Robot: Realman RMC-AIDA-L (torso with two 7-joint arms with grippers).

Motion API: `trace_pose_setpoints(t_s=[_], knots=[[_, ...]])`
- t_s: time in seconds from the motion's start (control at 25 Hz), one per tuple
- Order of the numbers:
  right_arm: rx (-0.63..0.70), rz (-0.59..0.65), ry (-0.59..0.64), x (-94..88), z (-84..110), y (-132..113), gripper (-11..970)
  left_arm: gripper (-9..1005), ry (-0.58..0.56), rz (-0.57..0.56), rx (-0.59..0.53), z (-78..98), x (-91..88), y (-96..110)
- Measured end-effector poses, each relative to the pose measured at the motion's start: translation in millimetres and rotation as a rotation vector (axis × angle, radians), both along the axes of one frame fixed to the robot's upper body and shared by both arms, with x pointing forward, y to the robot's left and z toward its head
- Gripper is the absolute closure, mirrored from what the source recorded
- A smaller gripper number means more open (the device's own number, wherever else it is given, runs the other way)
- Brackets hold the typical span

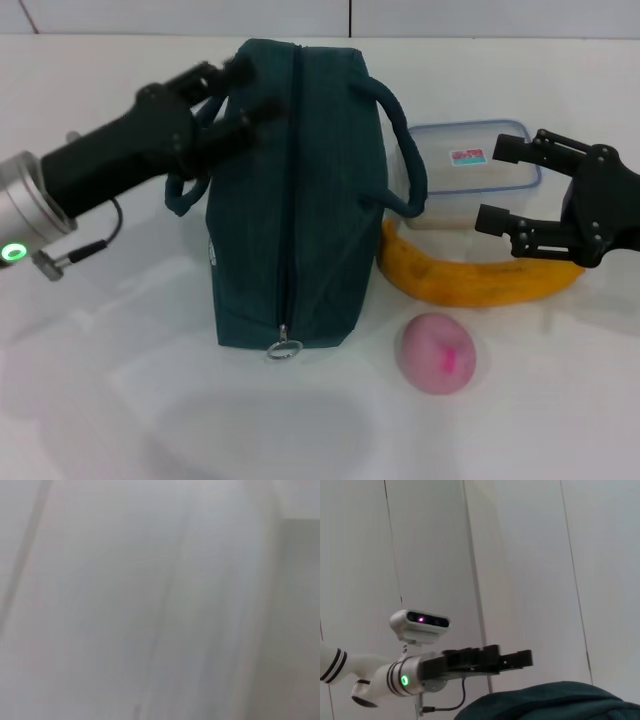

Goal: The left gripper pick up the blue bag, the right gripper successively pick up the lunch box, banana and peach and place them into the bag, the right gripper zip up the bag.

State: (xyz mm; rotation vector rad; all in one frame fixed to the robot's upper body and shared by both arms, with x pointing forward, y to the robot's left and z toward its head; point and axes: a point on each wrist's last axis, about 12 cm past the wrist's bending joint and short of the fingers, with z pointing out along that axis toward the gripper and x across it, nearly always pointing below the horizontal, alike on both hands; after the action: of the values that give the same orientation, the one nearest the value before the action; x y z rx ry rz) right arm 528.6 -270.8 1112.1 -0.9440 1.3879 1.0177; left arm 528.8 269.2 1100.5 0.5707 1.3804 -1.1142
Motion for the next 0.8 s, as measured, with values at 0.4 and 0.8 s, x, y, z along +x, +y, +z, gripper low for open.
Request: trace_pose_setpoints(t_s=[0.4, 0.8], knots=[[0.007, -0.017, 0.013, -7.4, -6.0, -4.5, 90, 358, 0.088, 0.120, 0.056, -15.3, 8.4, 2.1], [0.007, -0.024, 0.017, -9.7, -7.4, -7.1, 90, 375, 0.077, 0.146, 0.044, -18.8, 5.2, -0.9]])
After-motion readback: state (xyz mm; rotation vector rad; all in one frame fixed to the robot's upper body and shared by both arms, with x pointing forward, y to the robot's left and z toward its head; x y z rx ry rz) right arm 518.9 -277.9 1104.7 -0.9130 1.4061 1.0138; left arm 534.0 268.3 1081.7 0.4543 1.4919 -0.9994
